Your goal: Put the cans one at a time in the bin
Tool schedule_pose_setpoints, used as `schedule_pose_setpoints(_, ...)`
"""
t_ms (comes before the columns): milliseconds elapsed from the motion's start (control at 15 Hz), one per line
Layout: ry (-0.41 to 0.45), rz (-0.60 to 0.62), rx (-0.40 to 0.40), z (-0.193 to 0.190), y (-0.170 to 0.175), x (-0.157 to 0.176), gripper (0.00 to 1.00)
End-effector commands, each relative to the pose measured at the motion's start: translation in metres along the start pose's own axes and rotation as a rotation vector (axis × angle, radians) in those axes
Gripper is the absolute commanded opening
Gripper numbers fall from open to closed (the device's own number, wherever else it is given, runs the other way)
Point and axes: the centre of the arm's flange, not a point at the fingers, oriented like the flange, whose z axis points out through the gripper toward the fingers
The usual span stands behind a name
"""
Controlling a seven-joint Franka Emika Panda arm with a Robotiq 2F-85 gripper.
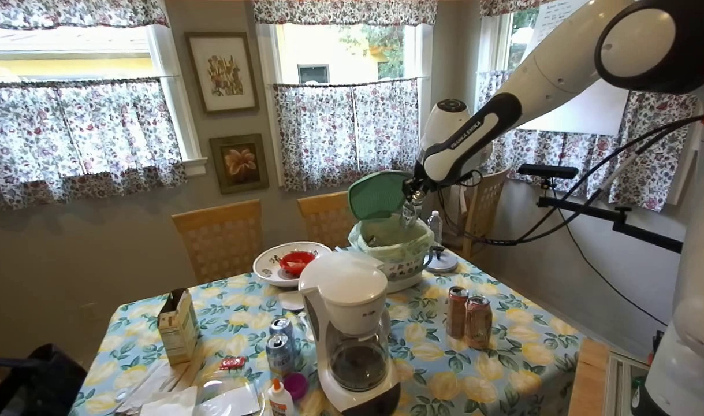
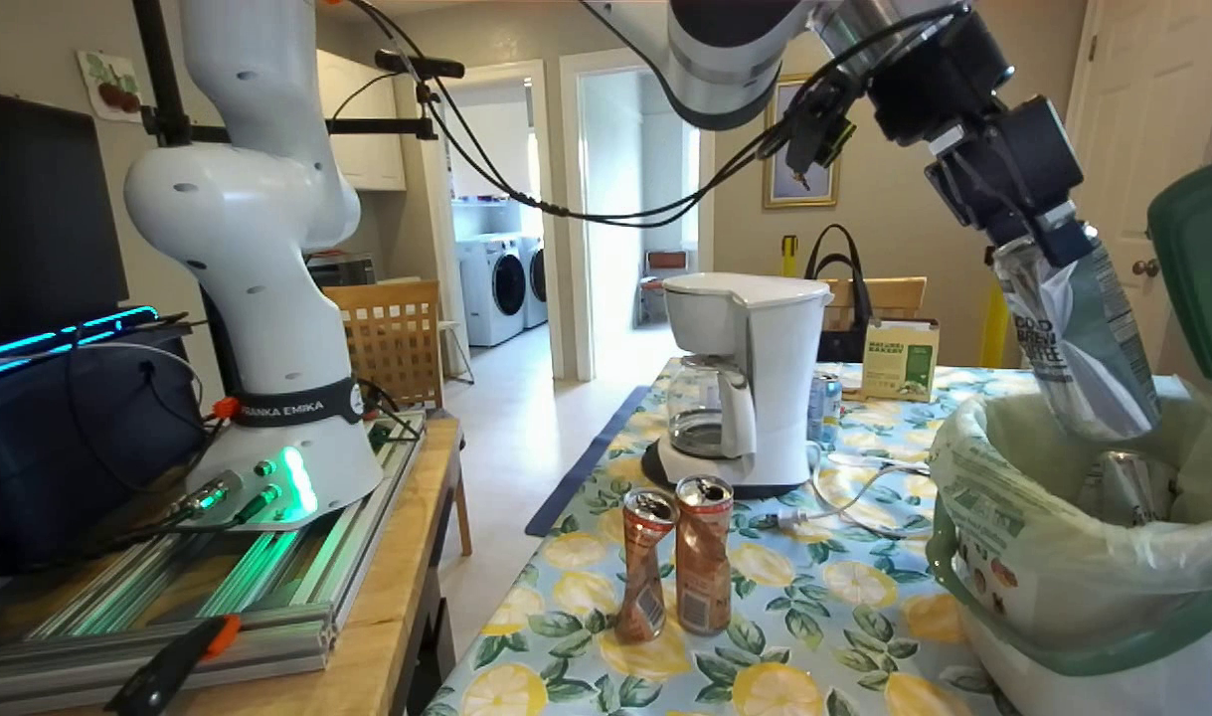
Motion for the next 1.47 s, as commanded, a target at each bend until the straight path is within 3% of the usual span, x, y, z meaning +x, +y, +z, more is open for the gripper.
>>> schedule_pose_setpoints(0, -0.007, 0.019, 0.031, 0.032, -0.006, 0.022, 0.87)
schedule_pose_setpoints(200, 0.017, 0.026, 0.022, 0.034, -0.015, 0.022, 1.0)
schedule_pose_setpoints(333, 0.033, 0.055, 0.023, 0.018, -0.023, 0.019, 1.0)
schedule_pose_setpoints(400, 0.0, 0.107, 0.009, 0.01, -0.025, 0.016, 1.0)
schedule_pose_setpoints(533, -0.132, 0.162, 0.06, -0.004, -0.032, 0.003, 1.0)
schedule_pose_setpoints(867, -0.404, 0.061, 0.172, -0.022, -0.057, -0.055, 1.0)
schedule_pose_setpoints(1067, -0.578, 0.02, 0.217, -0.01, -0.057, -0.099, 1.0)
schedule_pose_setpoints(1133, -0.62, -0.011, 0.249, -0.001, -0.054, -0.112, 1.0)
schedule_pose_setpoints(1400, -0.703, -0.035, 0.225, 0.025, -0.037, -0.156, 1.0)
